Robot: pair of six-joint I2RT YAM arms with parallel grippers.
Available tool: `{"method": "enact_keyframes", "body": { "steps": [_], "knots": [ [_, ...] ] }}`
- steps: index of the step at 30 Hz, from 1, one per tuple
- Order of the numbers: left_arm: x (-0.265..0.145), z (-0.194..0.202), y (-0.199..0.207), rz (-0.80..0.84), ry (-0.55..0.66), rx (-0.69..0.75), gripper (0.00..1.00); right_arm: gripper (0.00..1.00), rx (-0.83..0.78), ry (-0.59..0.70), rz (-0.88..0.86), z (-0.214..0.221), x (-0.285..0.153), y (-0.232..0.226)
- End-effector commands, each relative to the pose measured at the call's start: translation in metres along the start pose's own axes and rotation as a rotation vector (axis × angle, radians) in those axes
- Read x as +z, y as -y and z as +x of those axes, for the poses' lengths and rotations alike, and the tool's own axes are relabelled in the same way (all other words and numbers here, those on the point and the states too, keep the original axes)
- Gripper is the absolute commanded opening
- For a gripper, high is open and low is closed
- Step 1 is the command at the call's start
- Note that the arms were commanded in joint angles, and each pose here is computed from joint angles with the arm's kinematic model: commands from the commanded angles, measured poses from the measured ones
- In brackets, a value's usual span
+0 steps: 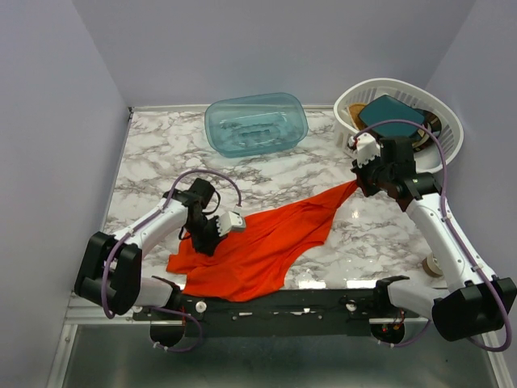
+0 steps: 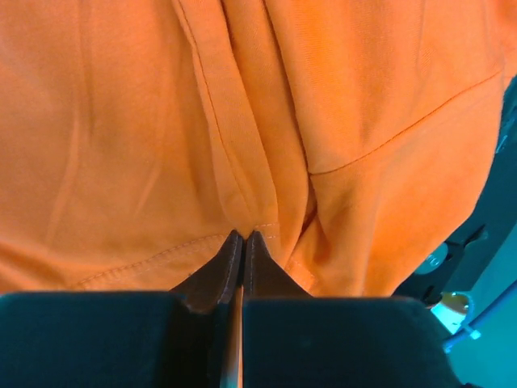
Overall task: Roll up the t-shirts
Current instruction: Flatten out the T-shirt at the center of the board.
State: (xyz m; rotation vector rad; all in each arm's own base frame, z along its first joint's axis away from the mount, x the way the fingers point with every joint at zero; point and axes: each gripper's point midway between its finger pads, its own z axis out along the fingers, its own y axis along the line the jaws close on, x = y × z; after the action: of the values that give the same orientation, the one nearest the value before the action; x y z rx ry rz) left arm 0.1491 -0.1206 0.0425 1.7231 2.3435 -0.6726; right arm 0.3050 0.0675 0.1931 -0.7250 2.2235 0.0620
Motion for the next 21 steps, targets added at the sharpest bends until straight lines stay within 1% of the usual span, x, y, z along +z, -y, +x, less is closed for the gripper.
{"method": "enact_keyframes", "body": {
  "steps": [1, 4, 5, 7, 8, 9, 10, 11, 12, 13, 14, 16, 17, 19, 20, 21],
  "knots": [
    [-0.019, -0.008, -0.011, -0.073, -0.012, 0.028, 0.0, 0.0, 0.0, 0.051, 0.035, -0.012, -0.006, 0.007],
    [-0.048, -0.024, -0.03, -0.19, 0.04, 0.04, 0.0, 0.01, -0.006, 0.08, 0.075, -0.027, -0.01, 0.019],
    [-0.065, -0.037, -0.04, -0.245, 0.076, 0.042, 0.0, 0.01, -0.007, 0.086, 0.096, -0.032, -0.011, 0.025],
    [-0.092, -0.046, -0.056, -0.332, 0.124, 0.02, 0.0, 0.01, -0.014, 0.125, 0.14, -0.051, -0.02, 0.039],
    [-0.115, -0.059, -0.066, -0.392, 0.165, 0.028, 0.0, 0.01, -0.016, 0.129, 0.17, -0.057, -0.02, 0.049],
    [-0.133, -0.061, -0.074, -0.443, 0.192, 0.008, 0.0, 0.01, -0.025, 0.142, 0.191, -0.065, -0.023, 0.055],
    [-0.147, -0.064, -0.08, -0.485, 0.21, 0.003, 0.0, 0.01, -0.03, 0.179, 0.224, -0.082, -0.033, 0.065],
    [-0.173, -0.075, -0.088, -0.559, 0.249, 0.014, 0.0, 0.01, -0.025, 0.179, 0.249, -0.087, -0.033, 0.075],
    [-0.191, -0.08, -0.092, -0.613, 0.276, 0.018, 0.0, 0.01, -0.031, 0.188, 0.262, -0.094, -0.036, 0.08],
    [-0.209, -0.081, -0.097, -0.67, 0.3, 0.0, 0.0, 0.01, -0.041, 0.236, 0.29, -0.115, -0.051, 0.089],
    [-0.237, -0.09, -0.104, -0.767, 0.337, 0.02, 0.0, 0.01, -0.046, 0.253, 0.302, -0.123, -0.056, 0.093],
    [-0.274, -0.095, -0.102, -0.909, 0.401, 0.015, 0.0, 0.0, -0.058, 0.287, 0.319, -0.141, -0.066, 0.099],
    [-0.298, -0.101, -0.105, -1.007, 0.439, 0.03, 0.0, 0.01, -0.065, 0.331, 0.338, -0.158, -0.082, 0.104],
    [-0.333, -0.106, -0.09, -1.131, 0.514, 0.04, 0.0, 0.01, -0.077, 0.37, 0.359, -0.173, -0.098, 0.108],
    [-0.352, -0.112, -0.086, -1.195, 0.573, 0.036, 0.0, 0.0, -0.078, 0.406, 0.404, -0.186, -0.119, 0.115],
    [-0.372, -0.11, -0.075, -1.269, 0.607, 0.02, 0.0, 0.0, -0.088, 0.421, 0.416, -0.191, -0.128, 0.117]
  ]
}}
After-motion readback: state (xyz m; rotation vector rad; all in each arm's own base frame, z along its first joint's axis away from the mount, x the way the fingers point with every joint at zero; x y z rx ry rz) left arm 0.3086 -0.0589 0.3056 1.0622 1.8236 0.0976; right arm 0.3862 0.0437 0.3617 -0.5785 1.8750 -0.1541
